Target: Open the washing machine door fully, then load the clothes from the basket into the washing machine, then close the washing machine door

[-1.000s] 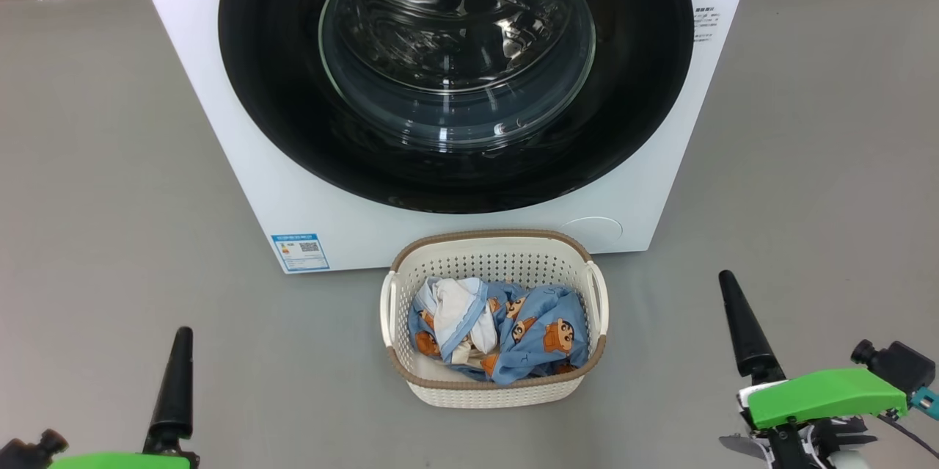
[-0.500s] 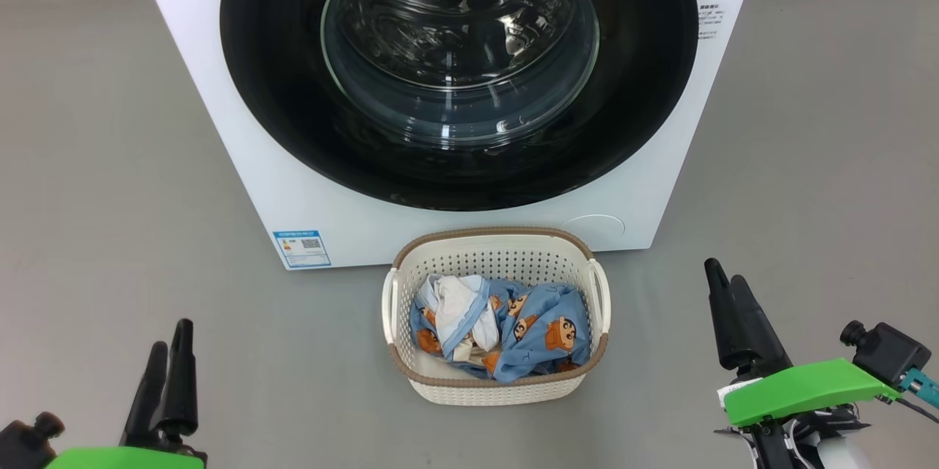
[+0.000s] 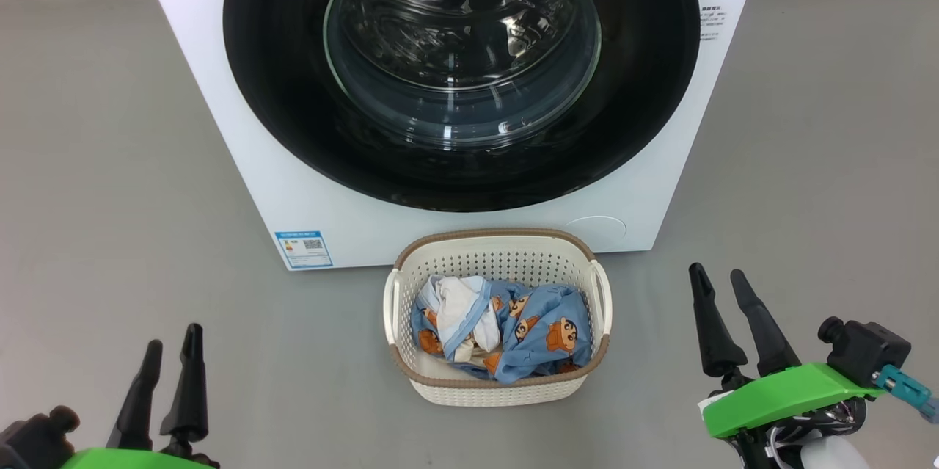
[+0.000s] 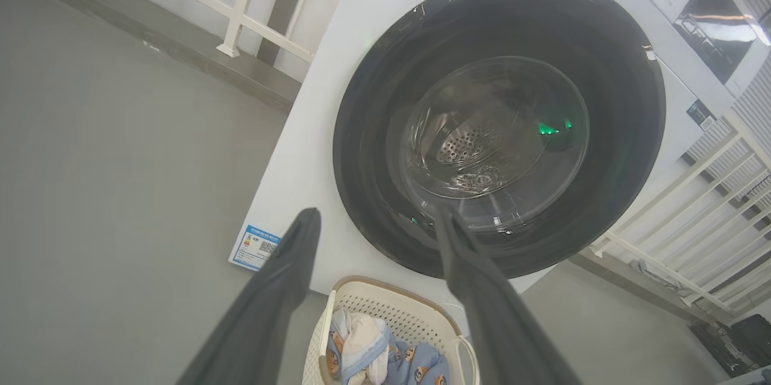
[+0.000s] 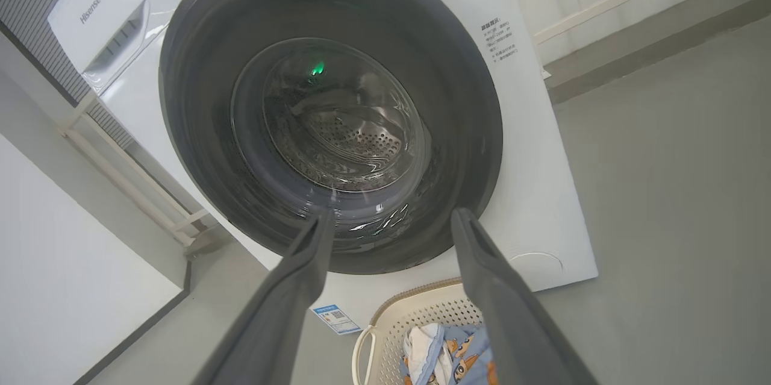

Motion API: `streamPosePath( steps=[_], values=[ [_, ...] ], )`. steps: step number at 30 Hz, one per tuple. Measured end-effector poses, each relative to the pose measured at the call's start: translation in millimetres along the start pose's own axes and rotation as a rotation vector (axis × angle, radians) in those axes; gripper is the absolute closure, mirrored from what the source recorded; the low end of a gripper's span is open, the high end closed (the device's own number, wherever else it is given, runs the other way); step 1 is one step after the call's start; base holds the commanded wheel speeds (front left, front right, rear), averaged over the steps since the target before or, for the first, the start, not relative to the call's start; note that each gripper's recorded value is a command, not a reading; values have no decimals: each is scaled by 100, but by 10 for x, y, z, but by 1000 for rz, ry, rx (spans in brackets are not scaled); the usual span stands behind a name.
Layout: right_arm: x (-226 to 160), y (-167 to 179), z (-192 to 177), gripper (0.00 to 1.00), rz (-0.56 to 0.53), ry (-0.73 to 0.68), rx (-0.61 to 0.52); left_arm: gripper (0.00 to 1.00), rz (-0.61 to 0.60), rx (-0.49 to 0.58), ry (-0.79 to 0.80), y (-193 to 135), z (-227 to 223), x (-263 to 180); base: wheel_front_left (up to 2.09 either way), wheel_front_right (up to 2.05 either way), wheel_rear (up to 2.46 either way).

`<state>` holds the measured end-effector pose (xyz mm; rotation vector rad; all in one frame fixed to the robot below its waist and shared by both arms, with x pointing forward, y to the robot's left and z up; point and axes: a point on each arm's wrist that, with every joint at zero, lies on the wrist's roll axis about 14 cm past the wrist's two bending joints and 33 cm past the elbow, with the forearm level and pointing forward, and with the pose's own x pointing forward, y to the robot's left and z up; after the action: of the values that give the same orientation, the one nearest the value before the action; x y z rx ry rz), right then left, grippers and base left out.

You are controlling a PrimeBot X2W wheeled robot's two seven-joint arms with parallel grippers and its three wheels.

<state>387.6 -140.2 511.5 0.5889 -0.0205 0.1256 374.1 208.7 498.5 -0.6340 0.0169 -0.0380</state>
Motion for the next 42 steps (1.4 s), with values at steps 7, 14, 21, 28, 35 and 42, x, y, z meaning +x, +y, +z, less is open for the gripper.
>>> streamPosePath(
  steps=[7,14,21,28,35,42],
  values=[
    [-9,40,-21,0,23,5,-117,0,-3,64,-10,6,13,-8,0,0,0],
    [-26,17,-61,0,27,15,-204,0,-14,138,-9,5,4,-18,0,0,0],
    [-17,-82,-64,0,13,19,-318,0,-21,230,-11,33,16,-12,0,0,0],
    [19,-80,-45,0,25,10,-393,0,-33,300,-11,48,20,-13,0,0,0],
    [17,-55,-48,0,45,3,-463,0,-62,369,-28,-1,70,10,0,0,0],
    [25,-46,-54,0,51,6,-476,0,-62,371,-27,3,69,14,0,0,0]
  ],
)
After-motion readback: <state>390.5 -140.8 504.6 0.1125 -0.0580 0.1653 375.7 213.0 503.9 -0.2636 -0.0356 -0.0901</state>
